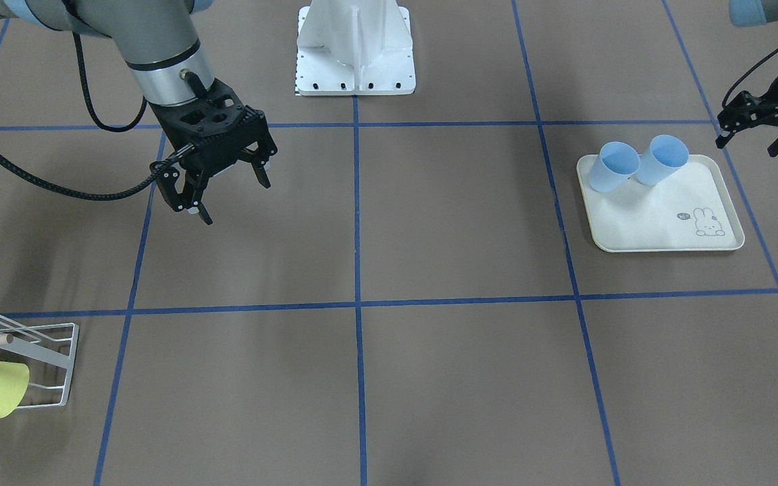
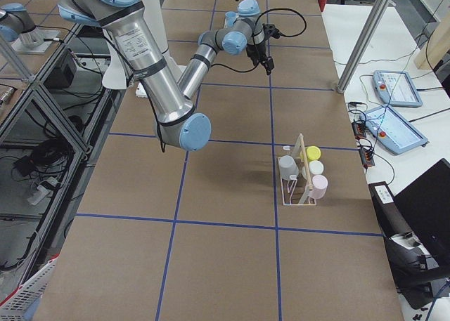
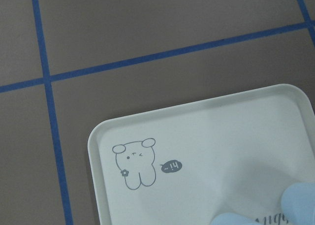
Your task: Transfer IKEA cup to right arm and place on rack
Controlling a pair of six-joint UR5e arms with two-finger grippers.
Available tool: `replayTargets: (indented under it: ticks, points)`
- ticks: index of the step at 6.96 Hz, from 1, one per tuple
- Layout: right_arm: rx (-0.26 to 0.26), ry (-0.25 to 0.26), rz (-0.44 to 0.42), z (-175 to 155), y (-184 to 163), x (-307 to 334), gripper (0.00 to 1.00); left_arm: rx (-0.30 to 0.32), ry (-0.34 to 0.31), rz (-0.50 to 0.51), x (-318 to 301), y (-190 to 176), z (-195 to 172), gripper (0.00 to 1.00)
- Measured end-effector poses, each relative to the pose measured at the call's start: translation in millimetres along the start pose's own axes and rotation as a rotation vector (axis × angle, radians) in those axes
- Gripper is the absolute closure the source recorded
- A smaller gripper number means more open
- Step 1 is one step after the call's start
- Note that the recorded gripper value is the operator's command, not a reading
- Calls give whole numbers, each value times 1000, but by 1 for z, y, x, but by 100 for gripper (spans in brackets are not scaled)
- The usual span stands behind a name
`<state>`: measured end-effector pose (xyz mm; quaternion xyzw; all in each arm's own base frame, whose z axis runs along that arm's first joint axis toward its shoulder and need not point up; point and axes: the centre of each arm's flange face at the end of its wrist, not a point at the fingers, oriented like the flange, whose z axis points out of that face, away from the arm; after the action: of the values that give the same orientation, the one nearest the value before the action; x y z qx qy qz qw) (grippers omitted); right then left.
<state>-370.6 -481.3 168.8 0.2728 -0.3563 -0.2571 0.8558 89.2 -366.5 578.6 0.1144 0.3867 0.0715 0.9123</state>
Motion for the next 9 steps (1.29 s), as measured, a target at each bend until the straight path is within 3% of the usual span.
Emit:
replayTargets:
  ticks: [3,4,5,6,8,9]
  points:
    - [-10,-2,-4,-1,-2,-7,1,-36,6,-48,39,15,35,1]
    - [-11,-1,-4,0,-1,-7,1,-45,1,-58,44,18,46,11]
    - [-12,1,-6,0,-1,-6,1,-54,-6,-63,43,21,54,29]
    - [-13,2,-7,1,-1,-6,1,-60,-10,-68,41,21,59,55]
    - [-15,3,-10,2,0,-6,1,-58,1,-71,45,15,62,90]
    - [-15,4,-12,3,0,-5,1,-55,9,-69,48,12,62,100]
